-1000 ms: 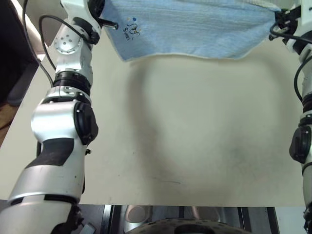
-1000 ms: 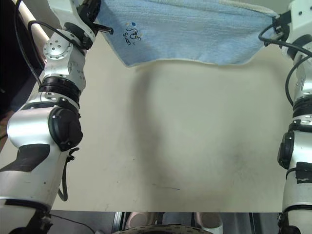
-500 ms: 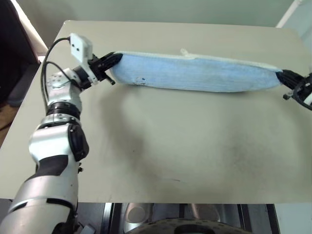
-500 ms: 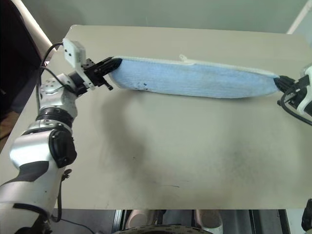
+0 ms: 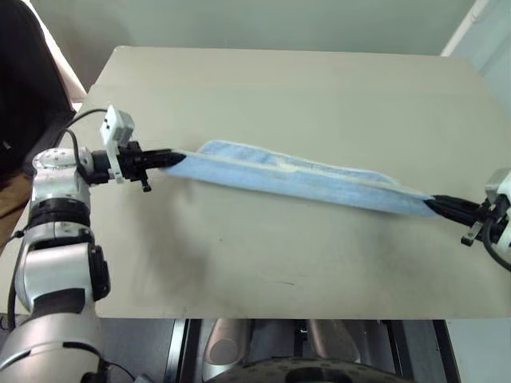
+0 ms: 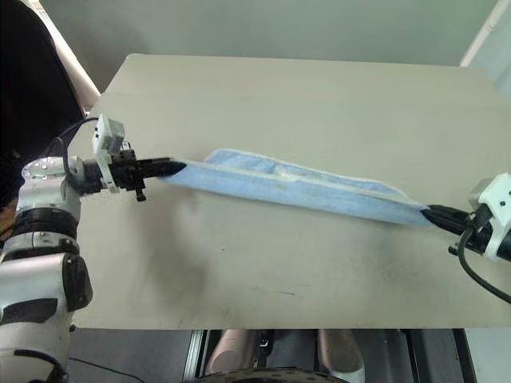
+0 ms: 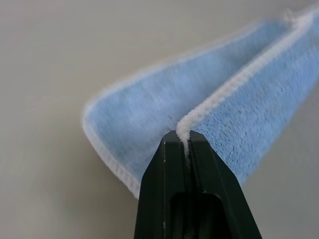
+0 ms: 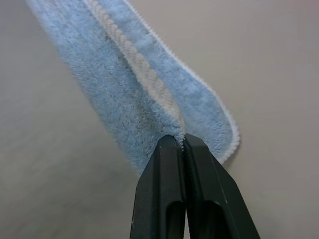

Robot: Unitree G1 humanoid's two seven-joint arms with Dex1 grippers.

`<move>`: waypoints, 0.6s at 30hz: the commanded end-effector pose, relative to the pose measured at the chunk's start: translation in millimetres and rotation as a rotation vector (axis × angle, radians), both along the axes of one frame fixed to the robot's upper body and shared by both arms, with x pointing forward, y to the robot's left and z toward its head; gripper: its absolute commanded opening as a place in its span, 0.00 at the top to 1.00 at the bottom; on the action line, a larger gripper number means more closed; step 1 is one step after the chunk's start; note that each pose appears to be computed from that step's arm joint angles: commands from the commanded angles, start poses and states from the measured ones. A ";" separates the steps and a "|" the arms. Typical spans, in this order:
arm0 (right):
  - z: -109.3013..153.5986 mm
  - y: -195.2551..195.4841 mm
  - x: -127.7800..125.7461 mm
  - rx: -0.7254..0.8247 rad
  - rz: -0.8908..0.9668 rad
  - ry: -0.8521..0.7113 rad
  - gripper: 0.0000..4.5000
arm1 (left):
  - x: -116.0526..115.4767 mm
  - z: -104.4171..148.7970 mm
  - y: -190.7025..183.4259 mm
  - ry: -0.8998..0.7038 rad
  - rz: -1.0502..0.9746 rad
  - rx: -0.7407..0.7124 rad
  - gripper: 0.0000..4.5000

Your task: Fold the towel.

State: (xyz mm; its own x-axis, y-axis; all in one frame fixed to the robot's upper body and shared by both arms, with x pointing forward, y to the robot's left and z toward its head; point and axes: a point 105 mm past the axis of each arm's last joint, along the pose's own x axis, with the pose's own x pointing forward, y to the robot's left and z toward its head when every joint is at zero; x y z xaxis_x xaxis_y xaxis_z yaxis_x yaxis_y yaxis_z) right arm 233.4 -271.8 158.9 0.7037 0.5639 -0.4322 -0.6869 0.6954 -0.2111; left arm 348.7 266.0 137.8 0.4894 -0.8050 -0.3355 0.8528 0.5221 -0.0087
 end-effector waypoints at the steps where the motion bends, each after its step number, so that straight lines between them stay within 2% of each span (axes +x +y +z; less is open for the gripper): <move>1: 7.2 -8.1 -14.2 -0.017 0.011 -0.002 1.00 | -16.7 3.7 17.2 0.029 0.034 0.023 0.99; 5: -2.9 -3.3 -30.7 -0.019 0.064 0.045 1.00 | -33.5 -7.4 20.1 0.096 0.036 0.054 0.99; 9: -5.5 -2.9 -45.1 -0.020 0.093 0.079 1.00 | -46.9 -7.9 23.9 0.144 0.045 0.063 0.99; 13: -11.3 -6.8 -57.5 -0.038 0.104 0.117 1.00 | -59.5 -18.1 37.3 0.199 0.070 0.201 0.99; 15: -16.2 -8.6 -65.0 -0.054 0.112 0.141 1.00 | -63.4 -16.4 37.9 0.207 0.072 0.211 0.99; 18: -17.2 -10.6 -61.8 -0.066 0.098 0.127 1.00 | -63.4 -14.9 34.8 0.202 0.071 0.199 0.99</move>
State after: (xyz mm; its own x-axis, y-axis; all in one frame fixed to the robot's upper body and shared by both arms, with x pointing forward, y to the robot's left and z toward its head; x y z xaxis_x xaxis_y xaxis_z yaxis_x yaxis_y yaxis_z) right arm 166.3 -260.9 132.9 0.5003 0.6784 -0.5381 -0.8317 0.5492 -0.0809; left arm 283.2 283.5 111.6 0.3790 -0.7444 -0.5497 0.8431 0.5226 -0.1264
